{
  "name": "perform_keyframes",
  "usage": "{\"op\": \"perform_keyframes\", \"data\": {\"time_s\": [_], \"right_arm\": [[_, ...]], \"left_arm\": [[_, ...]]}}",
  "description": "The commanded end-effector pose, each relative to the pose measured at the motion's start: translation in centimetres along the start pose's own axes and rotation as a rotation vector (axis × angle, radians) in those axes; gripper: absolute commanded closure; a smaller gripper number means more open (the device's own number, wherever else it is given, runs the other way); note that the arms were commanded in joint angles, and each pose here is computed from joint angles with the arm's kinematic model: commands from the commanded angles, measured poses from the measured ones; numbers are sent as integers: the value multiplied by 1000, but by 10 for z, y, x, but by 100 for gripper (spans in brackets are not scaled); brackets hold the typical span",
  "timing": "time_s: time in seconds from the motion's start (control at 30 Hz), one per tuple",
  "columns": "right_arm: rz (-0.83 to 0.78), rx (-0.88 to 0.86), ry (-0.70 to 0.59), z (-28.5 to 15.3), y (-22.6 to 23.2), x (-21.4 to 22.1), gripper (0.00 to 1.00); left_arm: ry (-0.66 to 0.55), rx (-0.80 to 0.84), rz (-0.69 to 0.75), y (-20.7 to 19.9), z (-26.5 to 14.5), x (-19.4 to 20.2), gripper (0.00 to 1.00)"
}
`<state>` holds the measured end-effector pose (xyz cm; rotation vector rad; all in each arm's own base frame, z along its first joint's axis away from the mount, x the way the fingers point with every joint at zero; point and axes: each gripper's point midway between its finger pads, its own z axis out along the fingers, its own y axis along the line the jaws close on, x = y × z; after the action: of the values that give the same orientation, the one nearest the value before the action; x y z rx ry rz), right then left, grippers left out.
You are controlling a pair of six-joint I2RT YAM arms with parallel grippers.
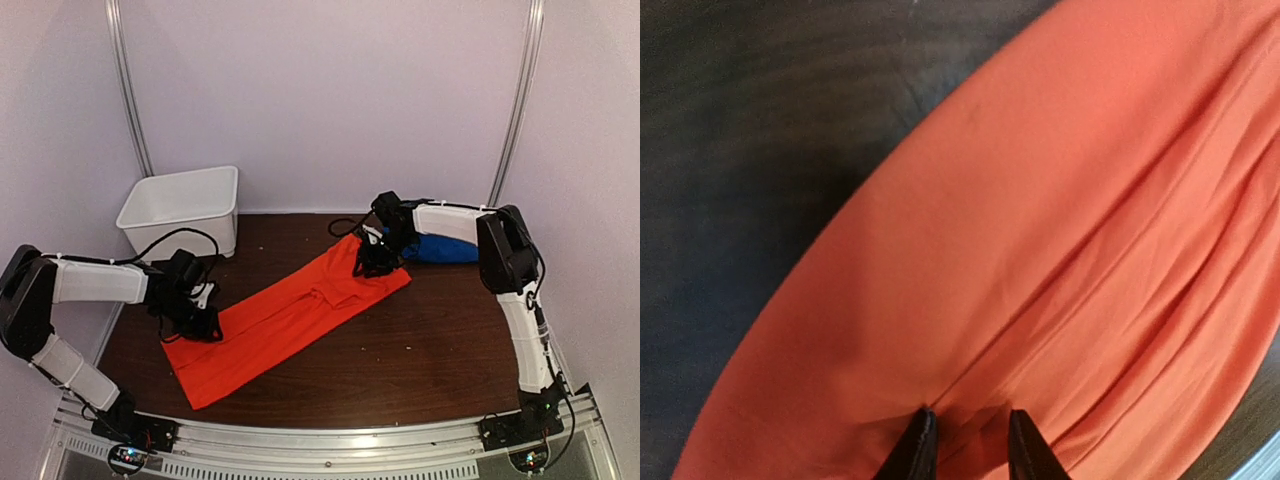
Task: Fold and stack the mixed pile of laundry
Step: Rotate the rectangle-folded T-shirt at the center of the board.
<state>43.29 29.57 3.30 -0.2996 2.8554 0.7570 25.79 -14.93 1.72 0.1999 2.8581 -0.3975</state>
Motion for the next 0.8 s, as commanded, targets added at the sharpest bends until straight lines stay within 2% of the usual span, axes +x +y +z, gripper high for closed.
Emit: {"op": "perform_keyframes", "data": {"time_s": [0.0,0.13,0.2,0.3,0.37,0.6,0.77], "right_arm": [[-80,181,-12,16,-26,-51,62],[-105,90,-115,-9,7,-95,60],[-99,70,-124,-21,14,-88,60],[-90,49,-182,-51,22,-75,58],[-80,25,-214,-72,30,-66,58],[-19,-37,-168,-65,31,-33,61],[13,-72,-167,-66,31,-26,61]], "left_arm": [[155,60,-48,-21,-3,52,73],[207,140,77,-57,-15,64,74],[164,141,111,-62,-29,53,73],[36,121,171,-68,-52,23,72],[7,102,195,-69,-55,11,72],[99,49,262,-65,-25,21,76],[194,-7,314,-60,-12,46,76]]}}
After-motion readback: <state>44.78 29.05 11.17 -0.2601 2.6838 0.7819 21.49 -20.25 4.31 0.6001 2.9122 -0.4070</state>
